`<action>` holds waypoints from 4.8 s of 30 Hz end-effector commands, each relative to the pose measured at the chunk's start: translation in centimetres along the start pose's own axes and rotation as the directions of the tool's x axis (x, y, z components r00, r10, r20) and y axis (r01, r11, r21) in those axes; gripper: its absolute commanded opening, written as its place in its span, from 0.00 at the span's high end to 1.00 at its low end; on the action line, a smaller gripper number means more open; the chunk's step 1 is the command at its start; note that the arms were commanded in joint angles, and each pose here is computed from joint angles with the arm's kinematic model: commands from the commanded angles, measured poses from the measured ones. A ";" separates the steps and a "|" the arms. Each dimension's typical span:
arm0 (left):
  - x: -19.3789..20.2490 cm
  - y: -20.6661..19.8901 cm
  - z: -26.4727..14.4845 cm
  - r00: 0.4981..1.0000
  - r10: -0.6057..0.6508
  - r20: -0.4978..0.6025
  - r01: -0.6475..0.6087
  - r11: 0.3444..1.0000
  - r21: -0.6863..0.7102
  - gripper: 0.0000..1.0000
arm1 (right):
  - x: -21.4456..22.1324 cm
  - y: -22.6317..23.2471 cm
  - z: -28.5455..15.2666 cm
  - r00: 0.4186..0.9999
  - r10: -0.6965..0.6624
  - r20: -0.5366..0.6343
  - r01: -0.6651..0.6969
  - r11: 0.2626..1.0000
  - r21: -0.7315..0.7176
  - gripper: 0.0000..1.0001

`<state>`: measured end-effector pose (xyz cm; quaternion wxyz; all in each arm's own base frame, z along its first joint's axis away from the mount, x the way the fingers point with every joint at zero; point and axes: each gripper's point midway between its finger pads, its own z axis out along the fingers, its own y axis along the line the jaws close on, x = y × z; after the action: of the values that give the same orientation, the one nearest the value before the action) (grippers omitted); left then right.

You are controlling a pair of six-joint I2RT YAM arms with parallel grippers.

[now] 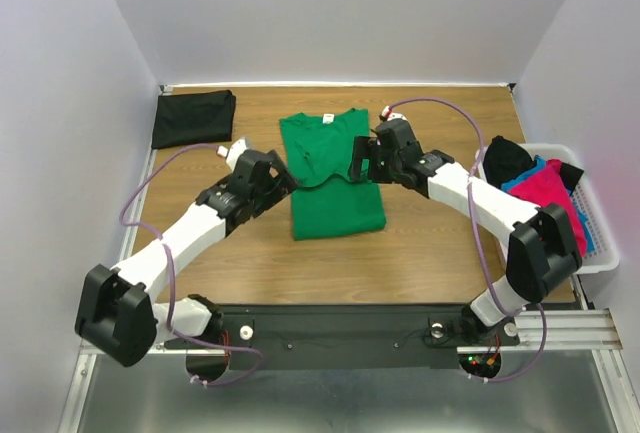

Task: Fold and stack the t-shirts
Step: Fold the tshirt

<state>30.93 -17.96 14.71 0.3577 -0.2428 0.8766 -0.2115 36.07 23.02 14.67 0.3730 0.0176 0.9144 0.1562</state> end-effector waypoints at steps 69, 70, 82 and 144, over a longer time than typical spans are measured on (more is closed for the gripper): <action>13.5 7.3 3.3 0.946 -0.025 -0.324 0.015 0.999 -0.032 0.87 | 13.4 -7.8 0.6 0.959 0.171 -0.228 -0.136 0.978 0.160 0.34; 13.6 7.3 3.4 0.945 -0.025 -0.326 0.014 0.999 -0.036 0.95 | 13.9 -7.6 0.7 0.953 0.177 -0.247 -0.143 0.978 0.149 0.38; 13.2 7.4 3.4 0.957 0.010 -0.291 -0.019 0.999 -0.027 1.00 | 15.4 -7.0 0.3 0.939 0.207 -0.275 -0.188 0.978 0.096 0.79; -16.0 -6.4 10.2 0.983 0.133 0.130 -0.135 0.991 0.010 1.00 | -16.4 -2.7 8.1 0.983 0.130 0.133 -0.118 0.989 -0.094 0.99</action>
<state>47.01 -16.95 17.26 0.3905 -0.2008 0.8814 -0.1740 50.07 21.10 16.95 0.3796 0.0733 0.8965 0.2165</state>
